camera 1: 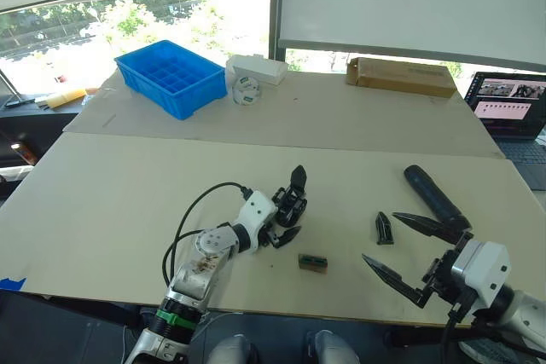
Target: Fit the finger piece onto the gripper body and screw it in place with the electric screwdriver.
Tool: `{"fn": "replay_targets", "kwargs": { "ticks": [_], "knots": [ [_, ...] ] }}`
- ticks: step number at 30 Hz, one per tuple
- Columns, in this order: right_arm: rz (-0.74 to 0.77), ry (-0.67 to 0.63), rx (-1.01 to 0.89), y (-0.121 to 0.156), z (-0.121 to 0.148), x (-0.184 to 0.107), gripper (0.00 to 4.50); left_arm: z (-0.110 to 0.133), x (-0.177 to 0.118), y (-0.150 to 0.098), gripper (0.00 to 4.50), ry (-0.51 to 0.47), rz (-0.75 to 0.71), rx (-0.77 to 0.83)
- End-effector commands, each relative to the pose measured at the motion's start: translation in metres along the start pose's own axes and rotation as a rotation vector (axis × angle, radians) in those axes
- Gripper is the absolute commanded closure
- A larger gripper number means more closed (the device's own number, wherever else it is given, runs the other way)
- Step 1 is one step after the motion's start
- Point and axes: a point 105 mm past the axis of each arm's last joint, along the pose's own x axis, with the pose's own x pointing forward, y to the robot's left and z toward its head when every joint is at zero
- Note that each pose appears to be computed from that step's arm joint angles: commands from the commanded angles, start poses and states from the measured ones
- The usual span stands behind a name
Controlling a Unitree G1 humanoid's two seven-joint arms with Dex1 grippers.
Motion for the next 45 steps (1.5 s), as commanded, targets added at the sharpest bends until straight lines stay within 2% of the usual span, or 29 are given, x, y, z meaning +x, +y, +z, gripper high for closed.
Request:
{"fn": "replay_targets", "kwargs": {
  "ticks": [1,5,9,16,24,27,30,36,41,45],
  "knots": [
    [-0.009,-0.037,-0.016,-0.001,0.013,0.0,0.0,-0.001,-0.01,0.011,0.05,0.013,-0.073,0.025],
    [-0.029,-0.046,0.001,-0.002,0.015,0.001,0.0,-0.005,-0.024,0.027,0.05,0.072,-0.219,0.039],
    [-0.032,-0.046,-0.001,-0.003,0.016,0.002,0.0,0.002,-0.019,0.042,0.05,0.05,-0.304,0.087],
    [-0.035,-0.043,-0.002,-0.002,0.017,0.001,0.0,0.009,0.007,0.033,0.05,0.037,-0.492,0.139],
    [-0.046,-0.04,-0.015,-0.005,0.018,0.001,0.0,0.014,0.024,0.029,0.05,0.024,-0.552,0.148],
    [-0.05,-0.035,-0.017,-0.005,0.017,0.0,0.0,0.012,0.023,0.026,0.92,0.02,-0.581,0.169],
    [-0.056,-0.03,-0.018,-0.005,0.016,-0.001,0.0,0.014,0.022,0.028,2.12,-0.007,-0.558,0.186],
    [-0.059,-0.026,-0.021,-0.005,0.015,-0.002,0.0,0.04,0.031,0.021,2.14,-0.138,-0.51,0.19],
    [-0.058,-0.018,-0.022,-0.004,0.014,-0.002,0.0,0.046,0.042,0.009,2.14,-0.151,-0.425,0.158],
    [-0.071,-0.009,-0.006,-0.004,0.012,-0.002,0.0,0.033,0.041,0.007,2.14,-0.099,-0.37,0.154]
  ]
}}
